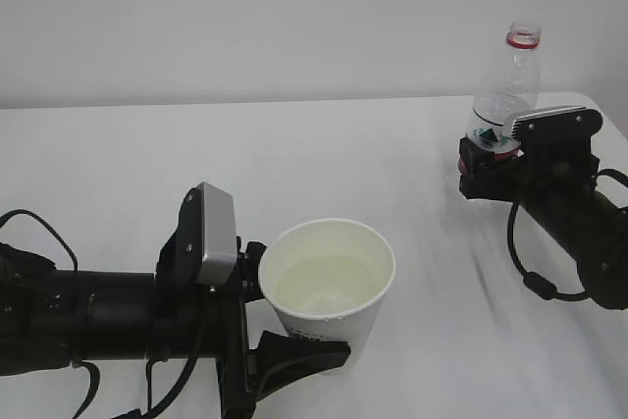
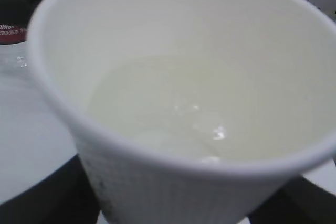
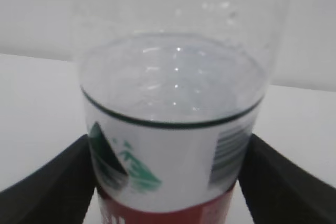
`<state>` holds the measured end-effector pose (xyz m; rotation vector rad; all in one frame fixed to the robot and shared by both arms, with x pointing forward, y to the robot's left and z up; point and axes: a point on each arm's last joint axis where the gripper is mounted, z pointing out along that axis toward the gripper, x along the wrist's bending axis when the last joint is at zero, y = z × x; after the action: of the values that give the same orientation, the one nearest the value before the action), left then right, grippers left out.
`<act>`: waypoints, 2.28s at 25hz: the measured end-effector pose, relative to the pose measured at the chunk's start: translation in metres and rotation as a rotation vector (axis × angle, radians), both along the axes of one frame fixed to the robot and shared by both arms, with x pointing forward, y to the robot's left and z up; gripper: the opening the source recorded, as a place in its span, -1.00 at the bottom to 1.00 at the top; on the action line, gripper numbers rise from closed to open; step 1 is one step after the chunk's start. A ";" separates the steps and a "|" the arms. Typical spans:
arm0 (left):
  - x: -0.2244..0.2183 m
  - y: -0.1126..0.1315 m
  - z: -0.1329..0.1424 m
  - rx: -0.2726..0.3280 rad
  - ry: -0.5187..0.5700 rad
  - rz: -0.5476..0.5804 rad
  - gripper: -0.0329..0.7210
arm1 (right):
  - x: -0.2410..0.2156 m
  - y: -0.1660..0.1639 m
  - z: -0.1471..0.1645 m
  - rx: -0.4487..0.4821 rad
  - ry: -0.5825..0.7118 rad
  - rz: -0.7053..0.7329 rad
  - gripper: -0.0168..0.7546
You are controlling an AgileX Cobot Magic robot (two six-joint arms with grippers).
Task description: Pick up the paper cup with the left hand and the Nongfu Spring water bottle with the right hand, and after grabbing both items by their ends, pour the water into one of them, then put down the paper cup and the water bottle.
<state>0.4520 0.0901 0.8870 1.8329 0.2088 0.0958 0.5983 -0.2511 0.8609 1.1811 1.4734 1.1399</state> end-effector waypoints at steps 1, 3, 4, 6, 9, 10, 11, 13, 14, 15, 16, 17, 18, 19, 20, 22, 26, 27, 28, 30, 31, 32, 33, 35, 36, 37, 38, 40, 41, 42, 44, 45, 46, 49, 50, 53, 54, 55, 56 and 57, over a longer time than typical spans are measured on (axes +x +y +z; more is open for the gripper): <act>0.000 0.000 0.000 0.000 0.000 0.001 0.51 | -0.001 0.000 -0.001 -0.001 0.005 0.000 0.68; 0.000 0.000 0.000 -0.001 0.000 0.002 0.51 | -0.004 -0.001 -0.002 -0.002 0.015 0.000 0.68; 0.000 0.000 0.000 -0.001 0.000 0.002 0.51 | -0.007 -0.001 -0.003 -0.002 0.022 0.000 0.68; 0.000 0.000 0.000 -0.001 0.001 0.004 0.51 | -0.010 -0.001 0.001 0.006 0.020 -0.002 0.68; 0.001 0.000 0.000 -0.003 0.002 0.014 0.51 | -0.013 -0.002 0.007 0.011 0.011 -0.002 0.68; 0.001 0.000 0.000 -0.004 0.003 0.018 0.51 | -0.014 -0.002 0.008 0.013 0.012 -0.003 0.68; 0.002 0.000 0.000 -0.006 0.004 0.025 0.51 | -0.015 -0.002 0.009 0.018 0.011 -0.003 0.68; 0.003 0.000 0.001 -0.008 0.005 0.034 0.51 | -0.018 -0.002 0.011 0.022 0.014 -0.004 0.68; 0.004 0.001 0.001 -0.011 0.007 0.043 0.51 | -0.020 -0.003 0.011 0.023 0.016 -0.004 0.68; 0.004 0.001 0.001 -0.012 0.008 0.049 0.51 | -0.021 -0.003 0.013 0.024 0.014 -0.004 0.68; 0.005 0.001 0.001 -0.014 0.009 0.056 0.51 | -0.022 -0.003 0.015 0.026 0.010 -0.005 0.68; 0.005 0.001 0.001 -0.016 0.010 0.065 0.51 | -0.023 -0.003 0.017 0.026 0.006 -0.005 0.68; 0.006 0.001 0.001 -0.018 0.012 0.074 0.51 | -0.024 -0.003 0.019 0.027 0.003 -0.005 0.68; 0.007 0.001 0.001 -0.020 0.013 0.082 0.51 | -0.025 -0.003 0.021 0.027 0.000 -0.005 0.68; 0.007 0.001 0.002 -0.022 0.014 0.090 0.51 | -0.026 -0.004 0.022 0.027 0.000 -0.005 0.68; 0.009 0.002 0.002 -0.027 0.017 0.111 0.51 | -0.029 -0.004 0.024 0.027 -0.001 -0.005 0.68; 0.011 0.002 0.002 -0.033 0.021 0.135 0.51 | -0.037 -0.005 0.025 0.026 0.010 -0.005 0.67; 0.011 0.002 0.002 -0.034 0.022 0.139 0.51 | -0.039 -0.005 0.026 0.025 0.011 -0.005 0.67; 0.012 0.002 0.002 -0.035 0.022 0.141 0.51 | -0.042 -0.006 0.026 0.025 0.016 -0.005 0.67; 0.012 0.003 0.003 -0.036 0.023 0.146 0.51 | -0.045 -0.006 0.027 0.024 0.019 -0.005 0.67; 0.012 0.003 0.003 -0.037 0.023 0.150 0.51 | -0.048 -0.006 0.027 0.024 0.024 -0.005 0.67; 0.013 0.003 0.003 -0.038 0.024 0.155 0.51 | -0.049 -0.007 0.026 0.024 0.030 -0.005 0.67; 0.013 0.003 0.003 -0.038 0.025 0.161 0.51 | -0.051 -0.007 0.026 0.023 0.035 -0.005 0.67; 0.013 0.003 0.003 -0.039 0.026 0.166 0.51 | -0.055 -0.007 0.023 0.020 0.051 -0.002 0.67; 0.014 0.003 0.003 -0.040 0.026 0.167 0.51 | -0.057 -0.007 0.023 0.019 0.055 -0.002 0.67; 0.014 0.003 0.003 -0.040 0.026 0.167 0.51 | -0.059 -0.008 0.023 0.019 0.058 -0.002 0.67; 0.014 0.003 0.003 -0.040 0.026 0.168 0.51 | -0.062 -0.008 0.022 0.018 0.065 -0.002 0.67; 0.014 0.003 0.003 -0.042 0.028 0.176 0.51 | -0.065 -0.009 0.026 0.019 0.059 -0.002 0.66; 0.015 0.003 0.003 -0.043 0.028 0.181 0.51 | -0.067 -0.009 0.027 0.019 0.059 -0.002 0.66; 0.015 0.004 0.003 -0.045 0.030 0.188 0.51 | -0.068 -0.009 0.028 0.019 0.057 -0.002 0.66; 0.017 0.004 0.003 -0.049 0.033 0.208 0.51 | -0.070 -0.009 0.031 0.020 0.052 -0.002 0.65; 0.018 0.005 0.004 -0.052 0.034 0.219 0.51 | -0.071 -0.009 0.030 0.019 0.055 -0.002 0.64; 0.018 0.005 0.004 -0.054 0.032 0.228 0.51 | -0.071 -0.009 0.031 0.019 0.055 -0.002 0.64; 0.020 0.005 0.004 -0.045 -0.005 0.234 0.51 | -0.072 -0.009 0.031 0.019 0.056 -0.002 0.64; 0.020 0.005 0.004 -0.044 -0.011 0.235 0.51 | -0.072 -0.009 0.031 0.019 0.055 -0.002 0.63; 0.022 0.006 0.004 -0.047 -0.016 0.258 0.51 | -0.072 -0.009 0.031 0.019 0.055 -0.002 0.63; 0.022 0.007 0.004 -0.048 -0.017 0.264 0.51 | -0.072 -0.009 0.031 0.019 0.055 -0.002 0.63; 0.023 0.007 0.005 -0.050 -0.015 0.277 0.51 | -0.072 -0.009 0.031 0.019 0.053 -0.002 0.62; 0.024 0.007 0.005 -0.052 -0.015 0.288 0.51 | -0.072 -0.009 0.031 0.021 0.054 -0.002 0.62; 0.025 0.008 0.005 -0.054 -0.013 0.299 0.51 | -0.072 -0.009 0.031 0.021 0.054 -0.002 0.62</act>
<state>0.4771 0.0979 0.8918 1.7359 0.4709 0.3077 0.5266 -0.2606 0.8922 1.2361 1.5032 1.1326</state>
